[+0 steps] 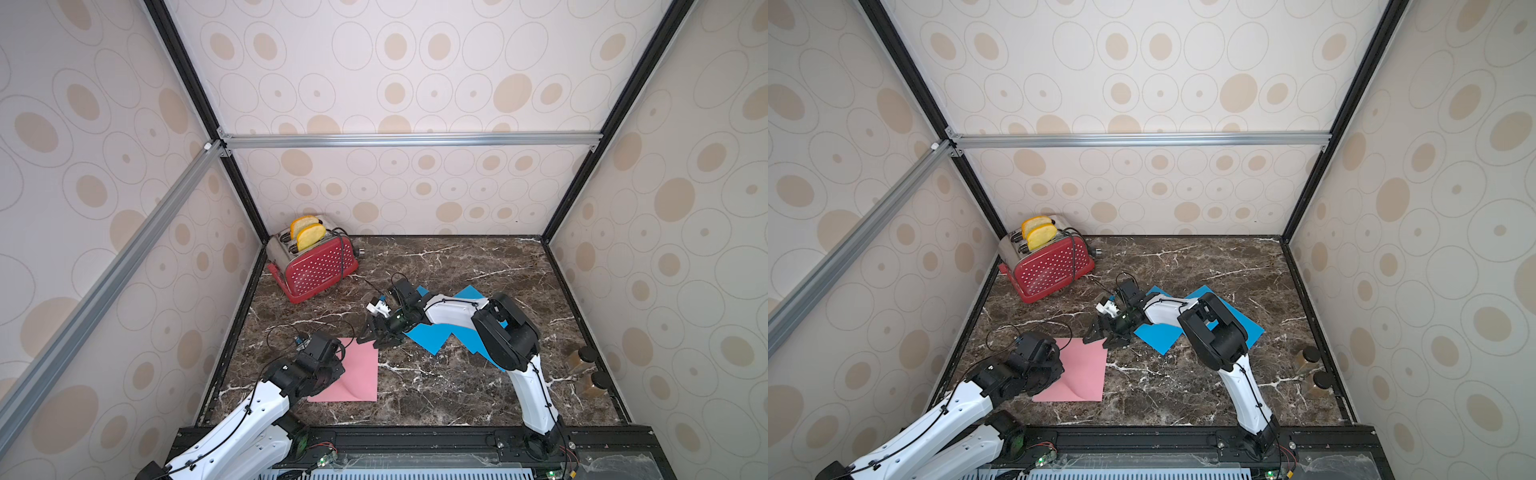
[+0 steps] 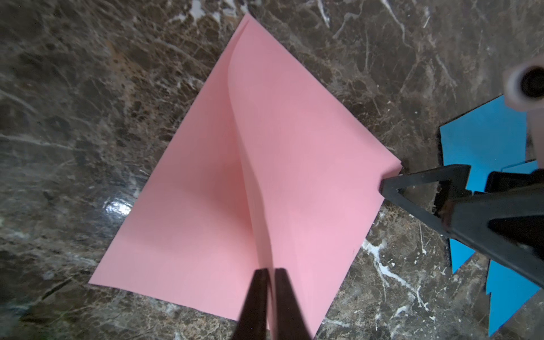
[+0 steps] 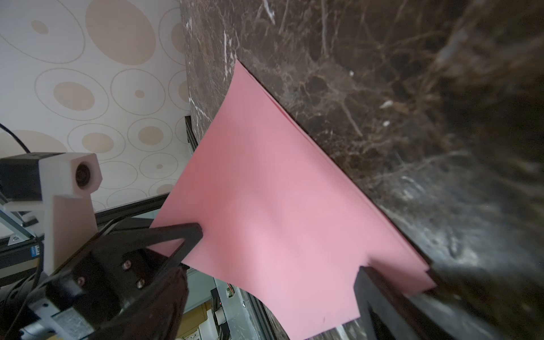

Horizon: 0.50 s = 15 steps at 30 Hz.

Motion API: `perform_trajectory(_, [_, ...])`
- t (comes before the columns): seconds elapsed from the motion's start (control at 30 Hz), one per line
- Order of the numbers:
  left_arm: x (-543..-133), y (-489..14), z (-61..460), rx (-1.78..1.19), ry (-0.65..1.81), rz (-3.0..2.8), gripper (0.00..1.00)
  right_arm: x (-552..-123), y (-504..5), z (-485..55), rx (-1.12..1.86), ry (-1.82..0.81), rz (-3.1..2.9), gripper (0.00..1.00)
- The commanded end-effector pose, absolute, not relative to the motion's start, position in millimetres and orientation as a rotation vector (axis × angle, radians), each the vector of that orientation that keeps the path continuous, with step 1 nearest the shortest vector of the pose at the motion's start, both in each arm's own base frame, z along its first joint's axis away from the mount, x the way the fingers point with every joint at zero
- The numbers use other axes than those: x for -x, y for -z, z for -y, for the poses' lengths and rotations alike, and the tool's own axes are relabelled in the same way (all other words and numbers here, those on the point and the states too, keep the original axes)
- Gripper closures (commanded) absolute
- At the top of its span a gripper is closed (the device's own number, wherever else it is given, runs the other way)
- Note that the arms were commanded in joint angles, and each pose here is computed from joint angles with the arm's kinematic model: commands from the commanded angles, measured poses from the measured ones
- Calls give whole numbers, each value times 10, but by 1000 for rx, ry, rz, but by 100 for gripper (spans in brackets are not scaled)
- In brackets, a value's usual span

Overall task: Sort the scattered colored papers by color
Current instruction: Place the colored paper.

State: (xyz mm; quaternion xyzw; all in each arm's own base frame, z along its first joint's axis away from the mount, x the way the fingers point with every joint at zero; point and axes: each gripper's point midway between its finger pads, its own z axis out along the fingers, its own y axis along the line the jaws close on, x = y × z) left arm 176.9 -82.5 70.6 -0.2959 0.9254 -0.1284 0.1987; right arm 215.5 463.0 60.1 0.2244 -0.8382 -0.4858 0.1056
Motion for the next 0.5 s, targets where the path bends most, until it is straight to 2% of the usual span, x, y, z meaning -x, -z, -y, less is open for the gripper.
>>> perform_trajectory(0.0, [-1778, -839, 770, 815, 327, -2565, 74, -2107, -520, -4627, -664, 1407, 2454, 4])
perform_trajectory(0.03, [-1774, -858, 746, 818, 314, -2560, 73, -2110, -523, -4626, -663, 1408, 2454, 4])
perform_trajectory(0.1, [-1725, -905, 641, 830, 237, -2564, 61, -2099, -513, -4617, -663, 1403, 2453, 4])
perform_trajectory(0.17, [-1678, -978, 529, 842, 148, -2568, 55, -2103, -513, -4613, -663, 1401, 2454, 4])
perform_trajectory(0.37, [-1542, -1374, 104, 891, -239, -2558, 48, -2114, -512, -4596, -664, 1394, 2459, 4])
perform_trajectory(0.47, [-1705, -1683, 48, 837, -286, -2483, 47, -2135, -544, -4595, -665, 1394, 2464, 4])
